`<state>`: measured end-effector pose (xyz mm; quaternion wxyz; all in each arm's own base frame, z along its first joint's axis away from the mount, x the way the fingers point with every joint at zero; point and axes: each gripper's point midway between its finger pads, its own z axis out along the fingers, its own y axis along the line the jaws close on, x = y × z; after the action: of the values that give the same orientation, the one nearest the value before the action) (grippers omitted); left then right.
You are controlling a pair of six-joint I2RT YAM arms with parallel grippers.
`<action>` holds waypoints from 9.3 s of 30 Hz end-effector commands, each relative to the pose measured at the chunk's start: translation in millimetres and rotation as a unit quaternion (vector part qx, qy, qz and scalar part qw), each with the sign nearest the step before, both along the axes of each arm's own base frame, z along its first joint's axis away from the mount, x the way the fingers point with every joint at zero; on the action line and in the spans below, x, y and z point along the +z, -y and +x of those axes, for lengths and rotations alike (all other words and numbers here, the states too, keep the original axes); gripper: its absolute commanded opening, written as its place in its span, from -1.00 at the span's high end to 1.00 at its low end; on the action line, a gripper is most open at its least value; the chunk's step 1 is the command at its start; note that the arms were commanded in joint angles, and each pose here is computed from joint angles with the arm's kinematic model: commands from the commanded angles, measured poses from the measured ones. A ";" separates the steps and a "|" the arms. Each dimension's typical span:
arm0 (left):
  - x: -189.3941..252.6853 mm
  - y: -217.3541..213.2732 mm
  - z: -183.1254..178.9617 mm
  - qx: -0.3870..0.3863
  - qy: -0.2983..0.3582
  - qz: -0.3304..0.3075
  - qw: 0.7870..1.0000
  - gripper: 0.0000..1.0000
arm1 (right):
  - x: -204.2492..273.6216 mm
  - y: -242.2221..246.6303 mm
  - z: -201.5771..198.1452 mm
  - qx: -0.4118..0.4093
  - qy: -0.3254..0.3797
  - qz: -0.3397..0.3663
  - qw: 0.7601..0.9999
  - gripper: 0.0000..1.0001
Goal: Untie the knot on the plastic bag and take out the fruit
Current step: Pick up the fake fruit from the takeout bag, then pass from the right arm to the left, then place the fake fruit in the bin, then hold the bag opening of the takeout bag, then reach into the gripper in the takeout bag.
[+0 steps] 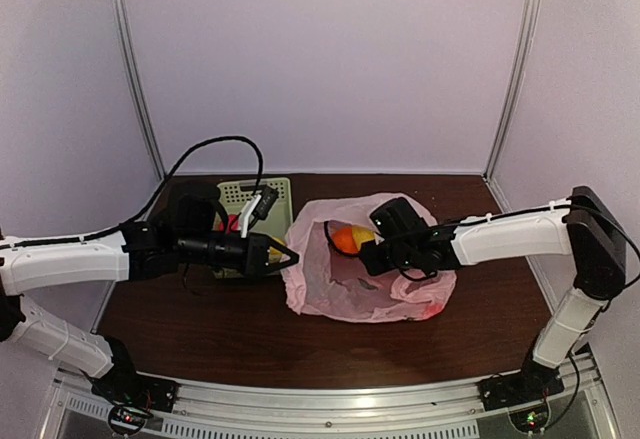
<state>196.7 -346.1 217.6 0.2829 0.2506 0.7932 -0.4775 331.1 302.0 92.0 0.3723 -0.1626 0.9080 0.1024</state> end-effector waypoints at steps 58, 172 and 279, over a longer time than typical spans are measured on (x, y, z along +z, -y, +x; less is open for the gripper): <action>153.3 30.0 -78.1 -0.122 0.125 -0.222 0.959 -0.76 | 248.3 -107.6 -211.8 0.287 0.113 0.341 0.888 0.47; -68.5 -123.2 205.2 0.226 0.045 0.274 0.934 -0.65 | 236.3 -41.0 -179.4 0.143 0.141 0.329 0.923 -1.00; 47.0 11.3 -22.0 -0.113 0.028 -0.094 0.989 1.00 | 2.9 -53.5 -68.1 0.020 0.019 -0.002 1.000 0.04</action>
<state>185.9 -355.4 237.5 0.2511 0.2880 0.7445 -0.5475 247.1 361.4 101.2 0.4014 -0.1869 0.8877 0.1264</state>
